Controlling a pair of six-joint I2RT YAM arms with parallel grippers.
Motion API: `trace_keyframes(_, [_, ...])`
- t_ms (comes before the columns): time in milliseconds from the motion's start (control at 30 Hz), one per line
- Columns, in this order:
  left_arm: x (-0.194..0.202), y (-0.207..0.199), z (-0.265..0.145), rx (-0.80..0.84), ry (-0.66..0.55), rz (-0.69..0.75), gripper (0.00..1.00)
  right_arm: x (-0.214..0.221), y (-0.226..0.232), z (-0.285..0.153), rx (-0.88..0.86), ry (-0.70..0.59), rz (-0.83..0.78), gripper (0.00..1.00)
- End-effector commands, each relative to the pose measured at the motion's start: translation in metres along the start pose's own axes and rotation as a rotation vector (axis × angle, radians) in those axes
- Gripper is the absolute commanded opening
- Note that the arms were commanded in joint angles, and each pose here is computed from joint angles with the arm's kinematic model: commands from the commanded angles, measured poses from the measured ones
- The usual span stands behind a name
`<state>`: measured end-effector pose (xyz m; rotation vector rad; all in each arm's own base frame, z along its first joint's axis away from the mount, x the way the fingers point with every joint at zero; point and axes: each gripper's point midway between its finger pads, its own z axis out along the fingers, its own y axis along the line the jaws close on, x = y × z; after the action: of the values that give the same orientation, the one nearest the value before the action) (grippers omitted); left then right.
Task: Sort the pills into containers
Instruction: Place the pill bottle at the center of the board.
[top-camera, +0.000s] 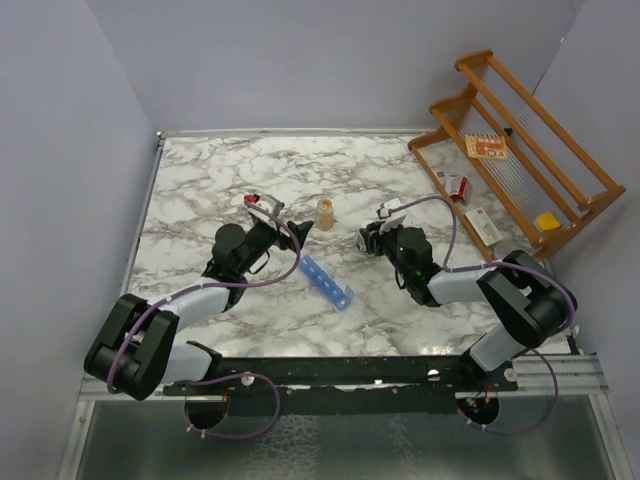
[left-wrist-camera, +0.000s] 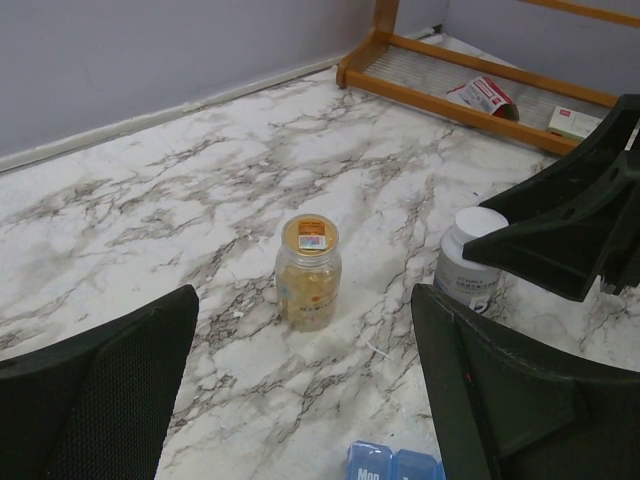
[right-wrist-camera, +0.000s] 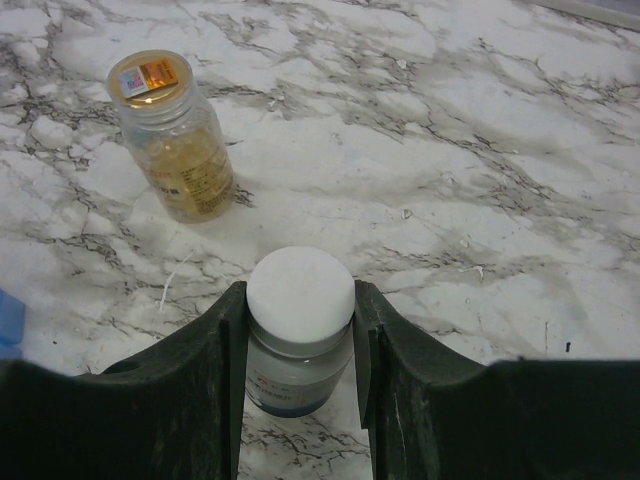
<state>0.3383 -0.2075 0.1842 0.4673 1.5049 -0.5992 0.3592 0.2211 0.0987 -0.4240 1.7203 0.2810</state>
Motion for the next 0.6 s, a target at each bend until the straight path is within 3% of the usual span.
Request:
trace_keyframes(0, [-0.01,-0.006,0.0,0.042,-0.048,0.003,0.89,-0.025,-0.006,0.004,0.039,-0.133,0.011,0.01])
trace_keyframes(567, [-0.011,-0.007,-0.002,0.041,-0.052,-0.018,0.89,-0.004,-0.004,0.005,0.028,-0.082,0.008,0.01])
